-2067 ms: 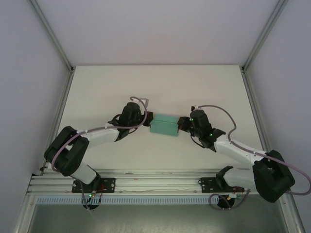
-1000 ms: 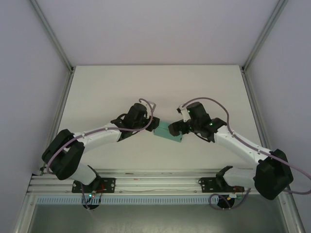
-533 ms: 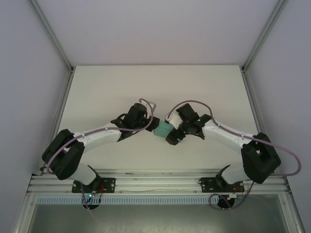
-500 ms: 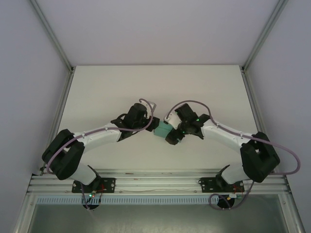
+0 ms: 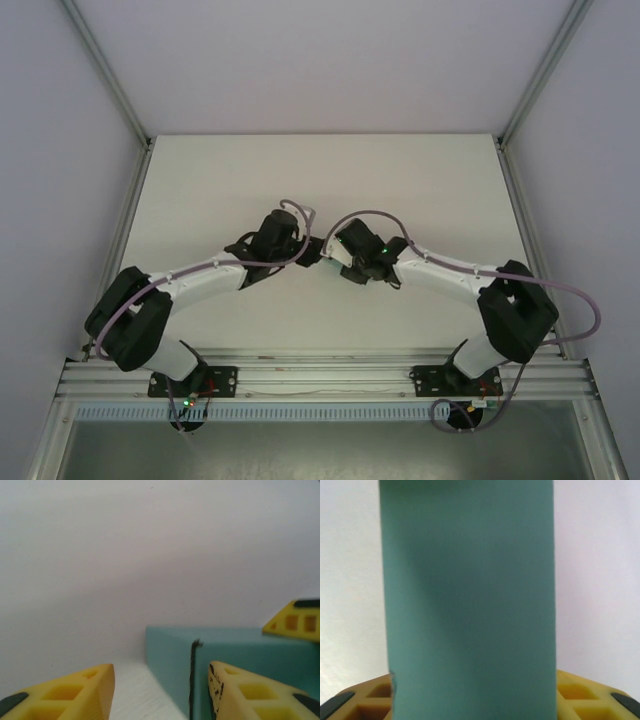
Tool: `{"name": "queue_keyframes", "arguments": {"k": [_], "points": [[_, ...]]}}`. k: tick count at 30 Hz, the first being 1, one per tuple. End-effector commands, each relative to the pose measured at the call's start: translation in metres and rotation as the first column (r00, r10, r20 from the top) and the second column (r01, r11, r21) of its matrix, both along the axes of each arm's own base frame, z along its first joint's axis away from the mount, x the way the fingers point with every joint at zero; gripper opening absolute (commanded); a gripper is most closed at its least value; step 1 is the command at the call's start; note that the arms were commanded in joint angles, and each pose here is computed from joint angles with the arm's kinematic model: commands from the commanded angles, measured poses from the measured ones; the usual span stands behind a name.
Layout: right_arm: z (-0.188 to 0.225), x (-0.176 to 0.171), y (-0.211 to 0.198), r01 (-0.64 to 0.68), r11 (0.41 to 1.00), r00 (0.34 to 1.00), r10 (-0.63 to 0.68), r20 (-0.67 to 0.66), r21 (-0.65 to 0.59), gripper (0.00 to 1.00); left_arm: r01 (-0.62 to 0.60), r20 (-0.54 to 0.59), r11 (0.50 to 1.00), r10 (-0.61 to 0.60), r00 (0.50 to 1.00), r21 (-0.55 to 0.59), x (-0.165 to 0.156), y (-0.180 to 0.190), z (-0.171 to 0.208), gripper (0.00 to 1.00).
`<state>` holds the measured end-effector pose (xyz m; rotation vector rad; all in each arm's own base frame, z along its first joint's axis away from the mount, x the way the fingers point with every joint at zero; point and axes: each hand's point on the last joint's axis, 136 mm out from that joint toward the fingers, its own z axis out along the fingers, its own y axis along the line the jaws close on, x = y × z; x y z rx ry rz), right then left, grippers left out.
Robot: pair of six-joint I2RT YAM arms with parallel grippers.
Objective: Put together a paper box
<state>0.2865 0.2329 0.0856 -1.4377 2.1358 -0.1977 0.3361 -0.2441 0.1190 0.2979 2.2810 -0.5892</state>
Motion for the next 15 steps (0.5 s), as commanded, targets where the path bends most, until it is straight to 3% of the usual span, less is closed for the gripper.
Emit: {"name": "queue_keyframes", "arguments": {"k": [1, 4, 7, 15], "points": [[0.015, 0.03, -0.017, 0.059, 0.986, 0.975, -0.024, 0.221, -0.154, 0.43, -0.088, -0.054, 0.992, 0.084, 0.995, -0.086, -0.003, 0.028, 0.009, 0.64], [0.014, 0.047, -0.017, 0.089, 0.967, 0.948, -0.008, 0.319, -0.24, 0.42, -0.172, -0.015, 0.981, 0.171, 0.985, -0.088, -0.002, 0.057, 0.024, 0.77], [0.009, 0.067, -0.016, 0.155, 0.943, 0.922, -0.03, 0.385, -0.296, 0.4, -0.254, 0.041, 0.967, 0.255, 0.966, -0.034, -0.01, 0.085, 0.032, 0.82], [-0.036, 0.081, 0.007, 0.078, 0.925, 0.897, 0.097, 0.431, -0.371, 0.38, -0.43, 0.1, 0.903, 0.429, 0.898, -0.02, -0.04, 0.14, 0.039, 0.98]]}}
